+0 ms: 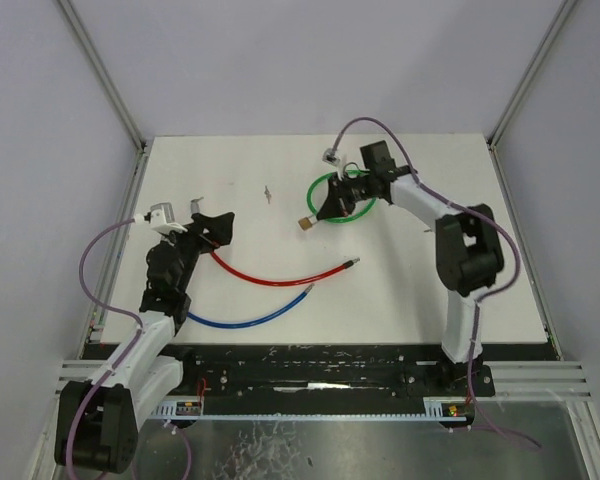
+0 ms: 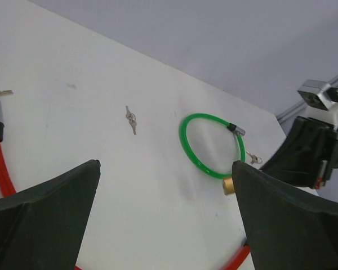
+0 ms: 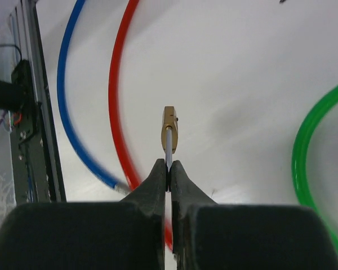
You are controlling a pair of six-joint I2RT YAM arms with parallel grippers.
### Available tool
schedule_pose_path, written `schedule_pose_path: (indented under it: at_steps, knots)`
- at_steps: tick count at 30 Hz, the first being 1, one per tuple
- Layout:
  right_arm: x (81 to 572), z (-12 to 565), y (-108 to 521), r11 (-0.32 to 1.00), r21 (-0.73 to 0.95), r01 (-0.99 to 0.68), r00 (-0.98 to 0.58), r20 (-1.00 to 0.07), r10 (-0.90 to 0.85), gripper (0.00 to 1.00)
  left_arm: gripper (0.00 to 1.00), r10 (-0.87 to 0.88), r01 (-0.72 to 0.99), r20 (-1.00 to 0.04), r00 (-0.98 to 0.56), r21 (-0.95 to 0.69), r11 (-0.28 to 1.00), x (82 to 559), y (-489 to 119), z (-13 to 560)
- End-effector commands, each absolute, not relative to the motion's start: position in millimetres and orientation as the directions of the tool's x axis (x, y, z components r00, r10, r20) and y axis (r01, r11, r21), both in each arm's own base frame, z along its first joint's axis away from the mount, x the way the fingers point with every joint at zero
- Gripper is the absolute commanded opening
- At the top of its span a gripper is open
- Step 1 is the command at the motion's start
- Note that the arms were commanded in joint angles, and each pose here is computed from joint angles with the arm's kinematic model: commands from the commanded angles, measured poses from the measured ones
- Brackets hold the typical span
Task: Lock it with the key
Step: Place the key at the center of the board, then place the lock at the center of the board.
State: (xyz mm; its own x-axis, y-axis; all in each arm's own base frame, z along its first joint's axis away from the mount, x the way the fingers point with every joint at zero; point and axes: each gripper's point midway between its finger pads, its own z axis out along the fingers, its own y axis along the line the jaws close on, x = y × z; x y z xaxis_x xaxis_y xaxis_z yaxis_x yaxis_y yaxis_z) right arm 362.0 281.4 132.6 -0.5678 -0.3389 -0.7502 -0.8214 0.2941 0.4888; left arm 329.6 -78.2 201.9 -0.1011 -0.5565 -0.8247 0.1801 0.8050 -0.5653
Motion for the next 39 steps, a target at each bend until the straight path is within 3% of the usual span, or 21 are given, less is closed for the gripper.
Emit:
schedule_pose_path:
  at_steps: [1, 12, 19, 22, 28, 34, 39]
  knots:
    - [404.9, 144.9, 329.9, 0.302, 0.564, -0.769, -0.637, -0.714, -0.29, 0.0, 1.0, -0.544, 0.125, -0.839, -0.007, -0.541, 0.832, 330.1, -60.0, 211.2]
    - [465.6, 114.9, 428.2, 0.343, 0.7, -0.626, -0.77, -0.625, -0.128, 0.01, 1.0, -0.52, 0.112, -0.853, -0.033, -0.52, 0.846, 331.3, -60.1, 206.2]
    - [503.2, 89.1, 454.7, 0.513, 0.696, -0.503, -0.802, -0.597, 0.024, 0.07, 1.0, -0.521, 0.111, -0.852, -0.052, -0.523, 0.845, 332.8, -62.0, 202.8]
    - [514.2, 78.6, 455.2, 0.582, 0.656, -0.48, -0.789, -0.613, 0.041, 0.15, 1.0, -0.521, 0.106, -0.851, -0.061, -0.524, 0.845, 333.3, -62.2, 200.4]
    - [540.9, 66.8, 425.2, 0.733, 0.502, -0.46, -0.728, -0.685, 0.012, 0.49, 1.0, -0.521, 0.101, -0.85, -0.074, -0.526, 0.844, 333.7, -63.0, 197.3]
    - [554.3, 98.1, 399.6, 0.76, 0.375, -0.531, -0.642, -0.764, -0.071, 0.58, 1.0, -0.522, 0.106, -0.85, -0.077, -0.527, 0.843, 332.9, -63.9, 198.2]
    - [539.0, 153.0, 386.6, 0.696, 0.301, -0.651, -0.556, -0.814, -0.168, 0.57, 1.0, -0.52, 0.107, -0.851, -0.079, -0.526, 0.844, 332.1, -65.0, 197.8]
